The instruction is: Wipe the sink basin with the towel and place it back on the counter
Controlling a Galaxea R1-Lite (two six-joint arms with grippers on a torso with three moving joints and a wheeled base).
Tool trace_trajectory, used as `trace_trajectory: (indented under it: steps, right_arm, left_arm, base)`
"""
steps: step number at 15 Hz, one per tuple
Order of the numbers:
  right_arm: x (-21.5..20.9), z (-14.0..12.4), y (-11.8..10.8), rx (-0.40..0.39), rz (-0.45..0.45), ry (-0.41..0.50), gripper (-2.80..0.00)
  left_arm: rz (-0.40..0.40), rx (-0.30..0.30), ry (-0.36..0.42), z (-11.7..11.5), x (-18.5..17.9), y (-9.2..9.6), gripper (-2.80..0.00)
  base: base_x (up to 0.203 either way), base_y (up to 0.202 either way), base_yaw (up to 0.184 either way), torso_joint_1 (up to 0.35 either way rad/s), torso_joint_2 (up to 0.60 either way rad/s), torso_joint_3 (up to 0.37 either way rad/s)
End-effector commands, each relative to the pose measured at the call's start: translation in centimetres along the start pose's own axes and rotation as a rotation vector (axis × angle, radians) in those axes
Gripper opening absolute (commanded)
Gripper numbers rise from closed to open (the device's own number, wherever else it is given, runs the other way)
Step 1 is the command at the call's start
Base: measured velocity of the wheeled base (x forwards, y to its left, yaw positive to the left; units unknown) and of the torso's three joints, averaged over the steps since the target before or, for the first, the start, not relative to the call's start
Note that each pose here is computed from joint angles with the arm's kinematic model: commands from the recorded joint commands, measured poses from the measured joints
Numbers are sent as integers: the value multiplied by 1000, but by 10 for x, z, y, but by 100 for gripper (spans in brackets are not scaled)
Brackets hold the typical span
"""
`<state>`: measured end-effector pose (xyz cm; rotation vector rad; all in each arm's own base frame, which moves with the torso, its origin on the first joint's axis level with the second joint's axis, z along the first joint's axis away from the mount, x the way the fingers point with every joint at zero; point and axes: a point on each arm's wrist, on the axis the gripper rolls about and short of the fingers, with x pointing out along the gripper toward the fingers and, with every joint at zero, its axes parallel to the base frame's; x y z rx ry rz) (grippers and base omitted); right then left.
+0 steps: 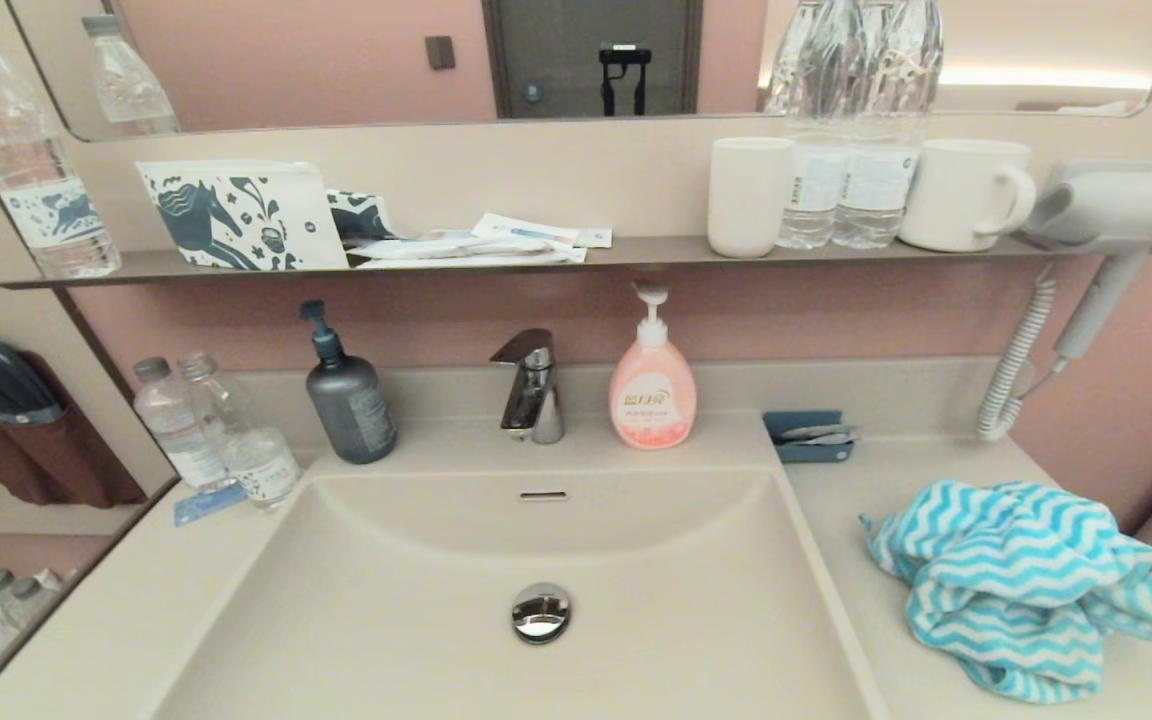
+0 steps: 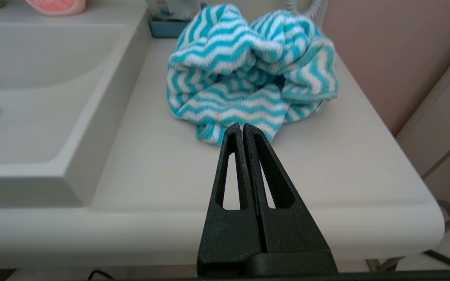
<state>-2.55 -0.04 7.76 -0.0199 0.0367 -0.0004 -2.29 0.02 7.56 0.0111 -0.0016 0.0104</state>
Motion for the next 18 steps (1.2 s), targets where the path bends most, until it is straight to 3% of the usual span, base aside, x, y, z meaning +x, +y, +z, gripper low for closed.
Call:
trace_trajectory:
  steps: [1, 18]
  right_arm:
    - [1, -2, 0, -5, 7, 1, -280]
    - [1, -2, 0, 12, 13, 1, -280]
  left_arm:
    - [0, 0, 0, 0, 0, 0, -280]
    - [0, 0, 2, 0, 0, 0, -280]
  base:
    - [0, 0, 0, 0, 0, 0]
    - [0, 0, 0, 0, 0, 0]
